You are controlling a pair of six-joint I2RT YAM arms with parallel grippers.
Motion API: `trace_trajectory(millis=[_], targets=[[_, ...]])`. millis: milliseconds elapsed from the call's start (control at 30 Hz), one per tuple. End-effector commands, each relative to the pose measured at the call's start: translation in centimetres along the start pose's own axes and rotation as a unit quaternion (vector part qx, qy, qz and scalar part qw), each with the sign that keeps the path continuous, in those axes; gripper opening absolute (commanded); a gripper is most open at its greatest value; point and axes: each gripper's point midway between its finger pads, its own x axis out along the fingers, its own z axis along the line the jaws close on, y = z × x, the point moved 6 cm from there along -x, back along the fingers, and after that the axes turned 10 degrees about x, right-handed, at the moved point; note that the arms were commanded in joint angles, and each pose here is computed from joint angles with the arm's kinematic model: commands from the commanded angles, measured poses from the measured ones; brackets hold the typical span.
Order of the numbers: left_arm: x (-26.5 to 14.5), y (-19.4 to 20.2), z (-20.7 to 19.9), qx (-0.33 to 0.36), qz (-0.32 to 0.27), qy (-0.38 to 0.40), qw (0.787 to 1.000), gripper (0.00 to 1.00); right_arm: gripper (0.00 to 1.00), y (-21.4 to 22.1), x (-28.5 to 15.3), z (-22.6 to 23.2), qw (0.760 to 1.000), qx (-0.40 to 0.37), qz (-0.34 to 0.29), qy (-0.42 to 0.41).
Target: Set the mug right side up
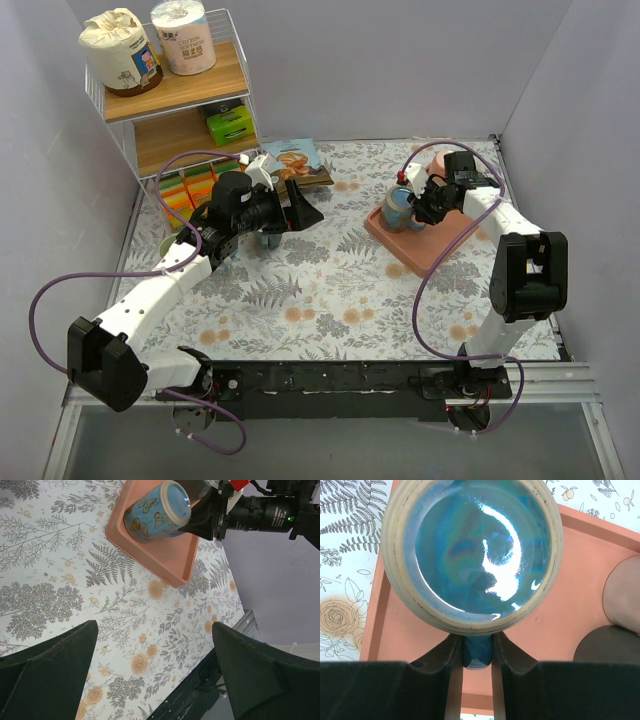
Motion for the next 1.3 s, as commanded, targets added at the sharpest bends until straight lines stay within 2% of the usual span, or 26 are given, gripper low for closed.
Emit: trace_trajectory(millis=[0, 67, 200, 367, 767, 900, 1067, 1233, 1267], targets=[[-0.3, 0.3, -0.1, 0.001, -0.003, 0.001, 1.000, 0.98, 0.01, 0.1, -0.9, -0.7, 0.999, -0.006, 0.009, 0.045], [-0.3, 0.3, -0.1, 0.000, -0.005, 0.002, 1.000, 0.98, 0.01, -0.2, -1.5, -0.5, 0.999, -0.003, 0.003, 0.049], [-0.3, 0.4, -0.1, 0.000, -0.007, 0.006, 1.000, 0.98, 0.01, -2.3, -3.7, -0.2, 0.996, 0.002, -0.049, 0.069], [-0.4, 0.3, -0.2, 0.002, -0.016, 0.010, 1.000, 0.98, 0.01, -5.0, -6.0, 0.8, 0.992, 0.071, -0.099, 0.042], [-0.6, 0.8, -0.5, 0.006, -0.025, 0.034, 0.999, 0.98, 0.01, -6.5, -9.1, 4.5, 0.960, 0.212, -0.182, 0.014], [-0.5, 1.0, -0.8, 0.002, -0.022, 0.051, 0.998, 0.98, 0.01, -8.2, -11.7, 5.7, 0.929, 0.275, -0.248, 0.015], [-0.2, 1.2, -1.6, -0.004, -0.020, 0.090, 0.996, 0.98, 0.01, -9.4, -14.4, 7.3, 0.901, 0.291, -0.321, 0.003], [0.7, 0.5, -3.3, -0.010, -0.029, 0.154, 0.988, 0.98, 0.01, -11.3, -17.2, 9.8, 0.864, 0.324, -0.382, -0.054], [0.8, 0.4, -3.9, -0.010, -0.029, 0.167, 0.985, 0.98, 0.01, -12.1, -17.9, 10.2, 0.857, 0.310, -0.406, -0.070]])
